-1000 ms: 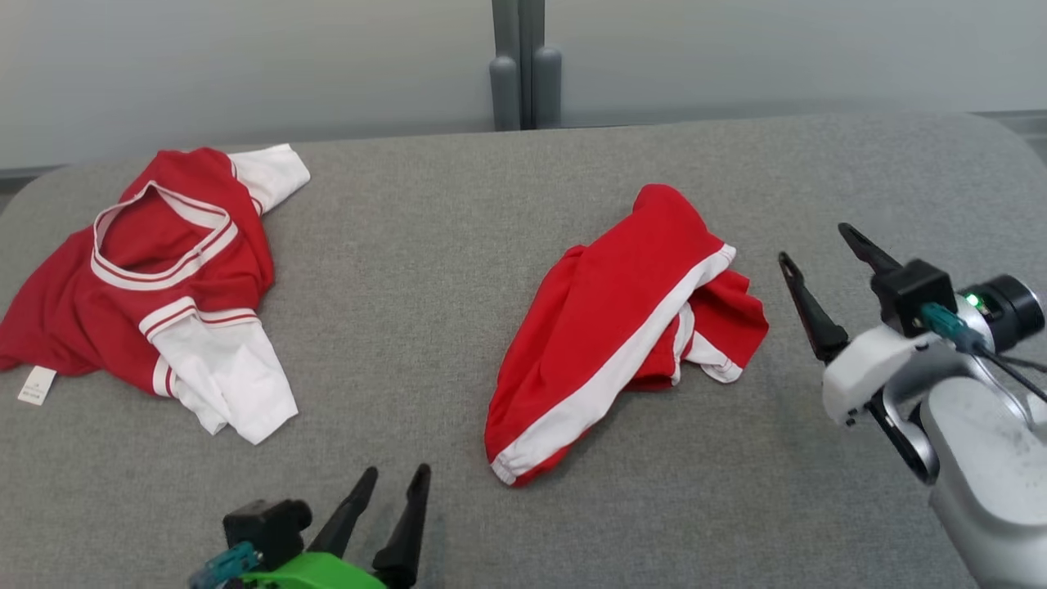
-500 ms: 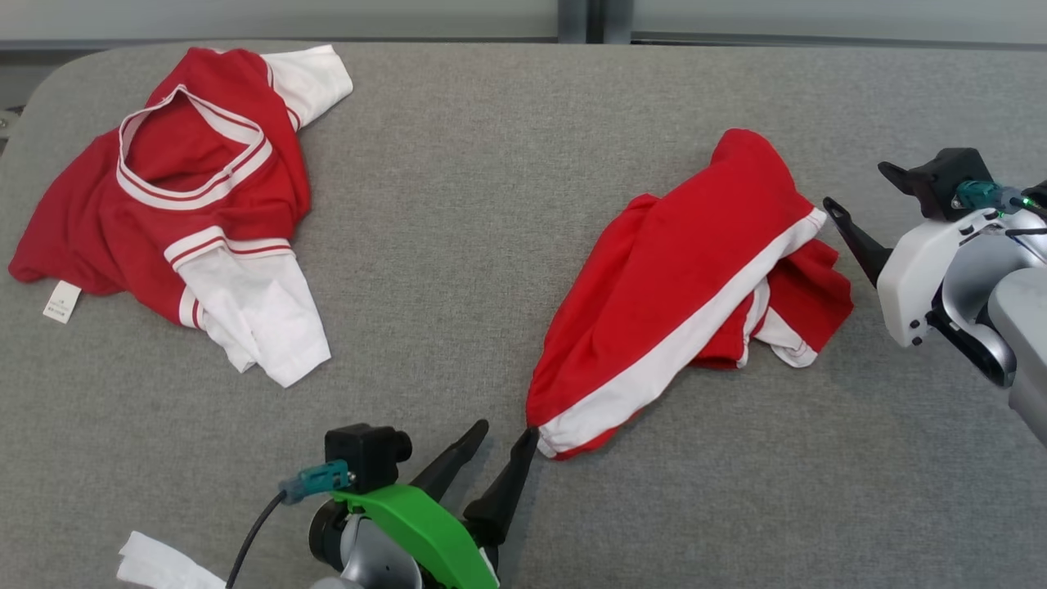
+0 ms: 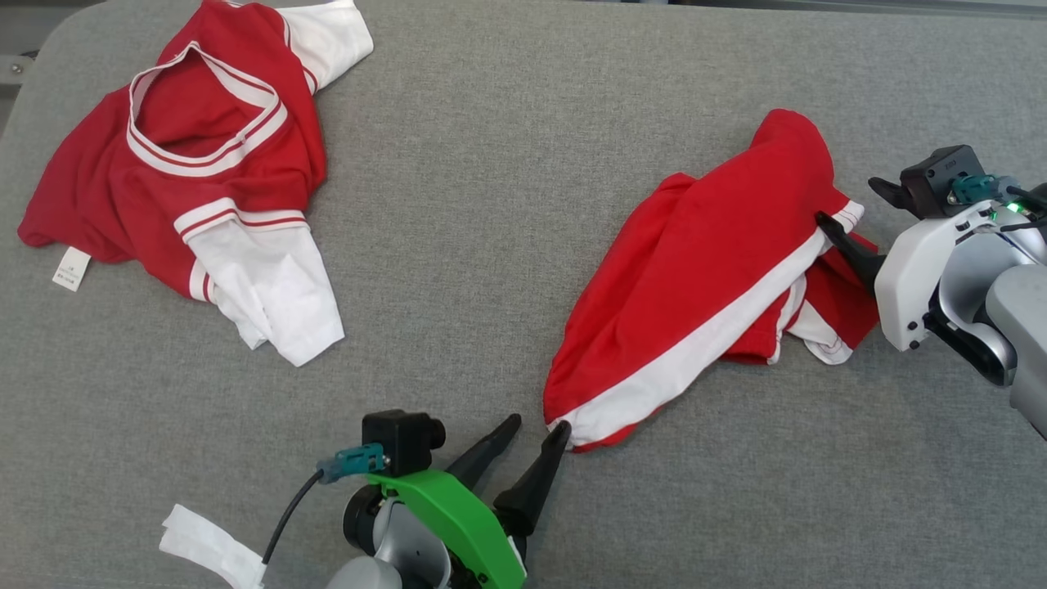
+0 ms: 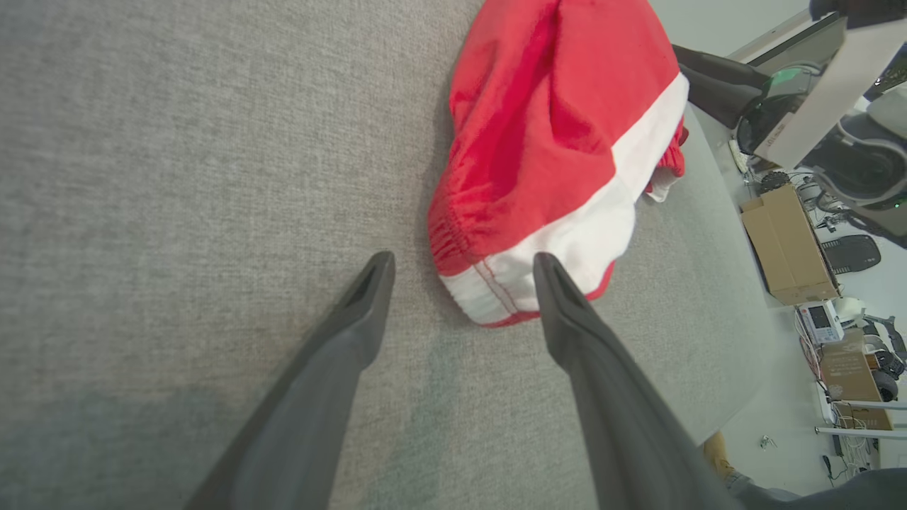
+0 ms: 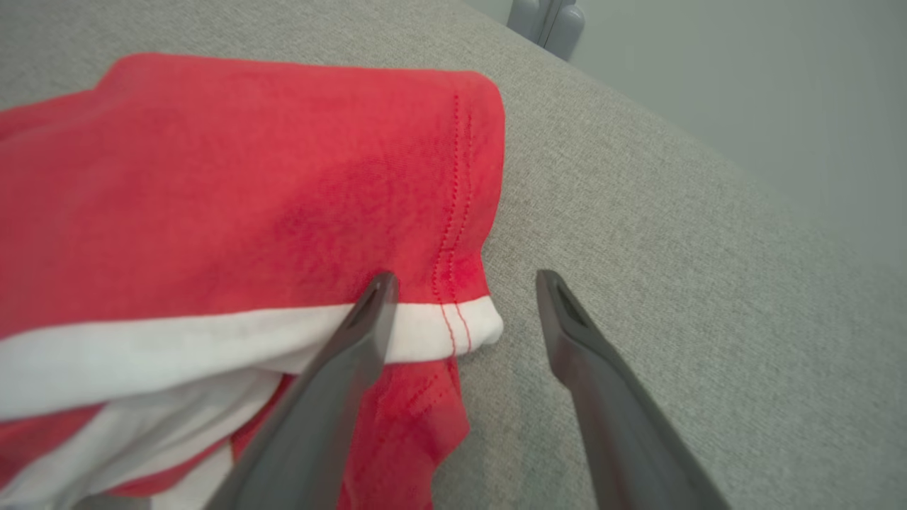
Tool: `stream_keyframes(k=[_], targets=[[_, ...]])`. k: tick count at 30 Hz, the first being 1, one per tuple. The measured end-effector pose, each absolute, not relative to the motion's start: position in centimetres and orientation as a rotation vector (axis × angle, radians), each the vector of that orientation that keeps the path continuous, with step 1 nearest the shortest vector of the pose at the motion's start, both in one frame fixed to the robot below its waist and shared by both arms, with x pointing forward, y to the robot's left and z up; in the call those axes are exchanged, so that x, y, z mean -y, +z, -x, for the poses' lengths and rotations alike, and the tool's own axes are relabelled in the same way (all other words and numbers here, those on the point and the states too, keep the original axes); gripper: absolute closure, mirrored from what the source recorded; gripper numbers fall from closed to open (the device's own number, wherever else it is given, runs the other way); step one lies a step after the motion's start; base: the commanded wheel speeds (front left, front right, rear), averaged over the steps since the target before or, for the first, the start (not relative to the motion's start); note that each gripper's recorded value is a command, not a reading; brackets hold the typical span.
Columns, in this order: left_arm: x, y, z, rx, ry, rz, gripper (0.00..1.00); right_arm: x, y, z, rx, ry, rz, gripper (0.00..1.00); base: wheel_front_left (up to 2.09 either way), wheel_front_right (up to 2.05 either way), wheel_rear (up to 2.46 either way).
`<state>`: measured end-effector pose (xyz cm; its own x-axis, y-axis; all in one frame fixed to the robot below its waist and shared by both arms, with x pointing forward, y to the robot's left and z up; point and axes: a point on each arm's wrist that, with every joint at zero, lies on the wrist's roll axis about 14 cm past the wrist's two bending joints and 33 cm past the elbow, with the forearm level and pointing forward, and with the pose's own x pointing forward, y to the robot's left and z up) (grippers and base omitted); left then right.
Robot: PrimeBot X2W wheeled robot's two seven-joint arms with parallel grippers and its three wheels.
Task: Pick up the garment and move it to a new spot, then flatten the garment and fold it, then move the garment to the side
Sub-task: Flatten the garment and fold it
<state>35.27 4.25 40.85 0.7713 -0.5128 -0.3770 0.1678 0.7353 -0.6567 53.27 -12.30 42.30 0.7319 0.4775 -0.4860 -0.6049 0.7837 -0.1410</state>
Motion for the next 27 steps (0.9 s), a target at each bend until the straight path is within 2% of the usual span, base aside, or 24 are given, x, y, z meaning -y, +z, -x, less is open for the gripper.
stream_keyframes(k=[27], targets=[[-1.0, 40.3, -34.2, -0.644, -0.503, 0.676, 0.00, 14.3, 42.2, -52.1, -0.459, 0.582, 0.288, 0.00, 0.00, 0.00, 0.00]])
